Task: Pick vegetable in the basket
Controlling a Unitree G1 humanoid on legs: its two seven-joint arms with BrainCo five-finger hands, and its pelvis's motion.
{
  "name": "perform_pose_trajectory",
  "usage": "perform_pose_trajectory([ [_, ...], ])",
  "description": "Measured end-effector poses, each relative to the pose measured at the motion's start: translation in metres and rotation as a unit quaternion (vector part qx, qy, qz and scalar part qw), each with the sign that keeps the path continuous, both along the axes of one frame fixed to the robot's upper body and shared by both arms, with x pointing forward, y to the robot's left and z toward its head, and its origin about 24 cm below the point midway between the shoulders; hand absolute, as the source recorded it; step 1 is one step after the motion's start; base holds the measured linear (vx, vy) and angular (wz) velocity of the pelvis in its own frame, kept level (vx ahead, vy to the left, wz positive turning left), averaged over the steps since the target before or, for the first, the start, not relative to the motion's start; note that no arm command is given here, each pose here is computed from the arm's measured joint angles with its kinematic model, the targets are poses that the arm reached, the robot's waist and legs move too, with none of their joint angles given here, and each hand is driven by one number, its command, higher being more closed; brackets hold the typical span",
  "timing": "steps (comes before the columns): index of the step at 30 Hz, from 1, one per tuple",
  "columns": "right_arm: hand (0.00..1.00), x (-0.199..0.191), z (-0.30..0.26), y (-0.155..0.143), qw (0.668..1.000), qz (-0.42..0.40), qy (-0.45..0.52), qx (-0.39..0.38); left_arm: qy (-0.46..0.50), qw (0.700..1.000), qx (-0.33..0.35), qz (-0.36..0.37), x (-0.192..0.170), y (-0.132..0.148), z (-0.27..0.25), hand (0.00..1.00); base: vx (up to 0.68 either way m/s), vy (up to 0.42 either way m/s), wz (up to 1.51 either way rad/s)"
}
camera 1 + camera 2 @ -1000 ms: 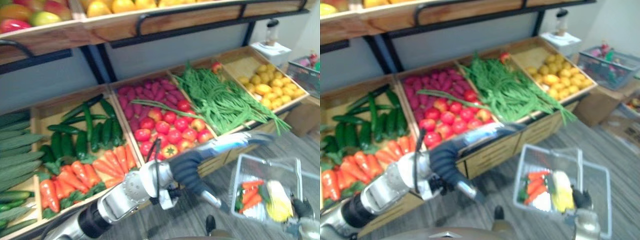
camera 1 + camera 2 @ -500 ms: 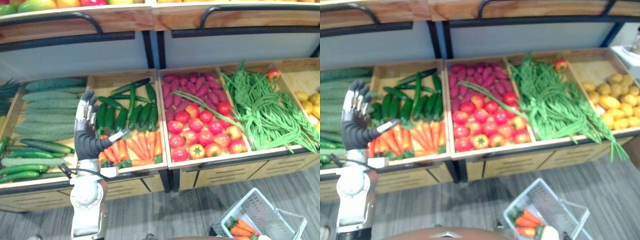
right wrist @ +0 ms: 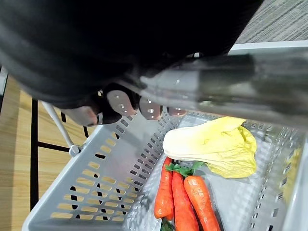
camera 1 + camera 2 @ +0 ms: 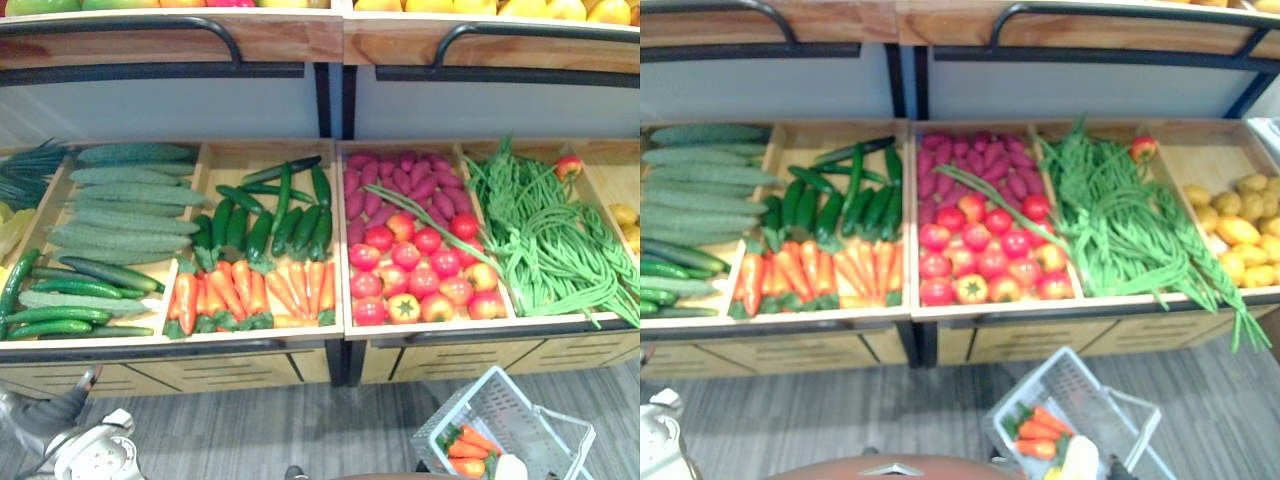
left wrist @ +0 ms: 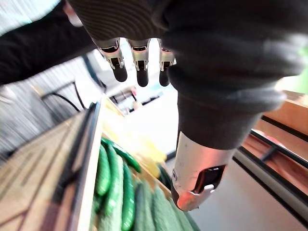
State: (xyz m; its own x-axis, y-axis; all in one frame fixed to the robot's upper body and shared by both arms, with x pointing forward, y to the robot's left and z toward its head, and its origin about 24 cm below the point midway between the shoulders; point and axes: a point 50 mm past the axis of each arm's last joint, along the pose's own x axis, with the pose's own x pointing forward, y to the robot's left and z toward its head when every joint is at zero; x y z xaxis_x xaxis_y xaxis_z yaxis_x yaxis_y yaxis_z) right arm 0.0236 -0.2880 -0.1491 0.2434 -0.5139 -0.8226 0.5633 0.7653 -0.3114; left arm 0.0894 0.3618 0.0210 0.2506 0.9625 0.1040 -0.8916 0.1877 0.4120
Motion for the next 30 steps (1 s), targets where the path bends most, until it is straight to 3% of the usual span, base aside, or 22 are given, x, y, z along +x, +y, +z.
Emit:
perform_pose_trajectory([
  [3, 1.0, -0.004, 0.0, 0.002, 1.0, -0.002, -0.001, -0.007, 0.033, 0.997, -0.046, 0.06, -0.022, 0.003, -0.028, 0.0, 0.0, -0.007, 0.12],
  [6, 1.0, -0.001, 0.002, 0.002, 1.0, -0.003, -0.008, -0.016, 0.08, 0.977, -0.154, 0.121, -0.054, -0.006, -0.078, 0.0, 0.01, -0.004, 0.03],
  [8, 1.0, 0.001, 0.001, 0.006, 1.0, -0.005, -0.011, -0.014, 0.1, 0.946, -0.27, 0.146, -0.077, -0.033, -0.119, 0.0, 0.0, 0.0, 0.0],
  [14, 1.0, 0.01, 0.001, 0.009, 0.999, 0.028, -0.01, -0.017, 0.197, 0.879, -0.425, 0.088, -0.099, -0.09, -0.169, 0.0, 0.02, -0.003, -0.02],
  [18, 1.0, 0.032, 0.002, 0.012, 0.995, 0.091, -0.02, -0.022, 0.274, 0.858, -0.433, -0.028, -0.084, -0.107, -0.177, 0.0, 0.04, -0.009, -0.24],
  [24, 1.0, 0.049, 0.007, 0.006, 0.991, 0.126, -0.033, -0.037, 0.304, 0.828, -0.438, -0.173, -0.048, -0.134, -0.183, 0.0, 0.02, -0.014, -0.08],
  [30, 1.0, 0.052, 0.009, 0.005, 0.991, 0.12, -0.039, -0.039, 0.339, 0.809, -0.407, -0.256, -0.03, -0.135, -0.181, 0.0, 0.02, -0.004, 0.31],
])
